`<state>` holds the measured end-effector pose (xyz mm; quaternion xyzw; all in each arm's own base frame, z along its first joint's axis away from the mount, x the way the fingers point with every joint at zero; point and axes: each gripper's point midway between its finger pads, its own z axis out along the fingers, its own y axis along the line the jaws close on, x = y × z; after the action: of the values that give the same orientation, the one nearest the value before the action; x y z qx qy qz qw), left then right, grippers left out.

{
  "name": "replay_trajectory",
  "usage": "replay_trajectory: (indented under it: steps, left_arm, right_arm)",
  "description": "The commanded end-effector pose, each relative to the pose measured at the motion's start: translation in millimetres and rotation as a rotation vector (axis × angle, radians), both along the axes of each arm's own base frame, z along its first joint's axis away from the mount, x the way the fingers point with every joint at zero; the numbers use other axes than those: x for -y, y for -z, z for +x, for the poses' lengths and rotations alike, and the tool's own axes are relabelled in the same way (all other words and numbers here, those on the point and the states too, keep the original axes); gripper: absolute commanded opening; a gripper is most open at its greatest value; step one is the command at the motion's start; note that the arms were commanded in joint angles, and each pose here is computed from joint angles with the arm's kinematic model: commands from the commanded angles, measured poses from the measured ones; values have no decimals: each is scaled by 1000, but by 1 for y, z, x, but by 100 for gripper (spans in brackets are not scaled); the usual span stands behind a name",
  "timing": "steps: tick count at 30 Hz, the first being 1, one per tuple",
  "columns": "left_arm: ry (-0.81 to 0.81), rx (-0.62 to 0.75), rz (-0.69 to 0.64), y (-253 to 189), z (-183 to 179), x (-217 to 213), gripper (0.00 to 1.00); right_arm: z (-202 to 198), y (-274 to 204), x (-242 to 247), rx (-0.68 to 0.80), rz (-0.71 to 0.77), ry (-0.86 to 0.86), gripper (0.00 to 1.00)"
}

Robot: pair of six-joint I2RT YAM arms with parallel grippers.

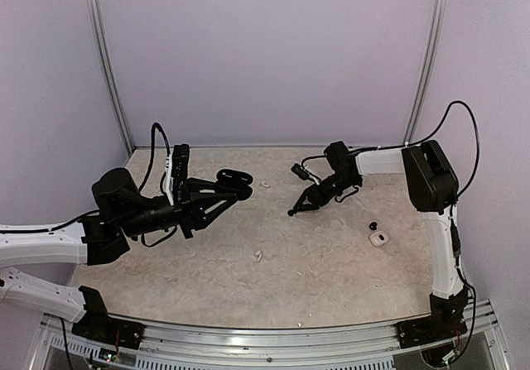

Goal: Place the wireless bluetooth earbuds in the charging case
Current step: Move the right earbud to the center of the board.

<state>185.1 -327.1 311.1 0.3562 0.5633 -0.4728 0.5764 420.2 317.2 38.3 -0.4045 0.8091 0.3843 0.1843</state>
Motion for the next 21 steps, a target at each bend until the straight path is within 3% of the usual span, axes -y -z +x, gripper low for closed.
replay_trajectory:
  steps: [1,21]
  left_arm:
    - [-5,28,-28,-6,-2,-5,0]
    - [0,30,-22,-3,-2,-3,0]
  right_arm:
    - [-17,2,4,-68,38,-22,45]
    - [-38,4,-7,-110,122,-85,43]
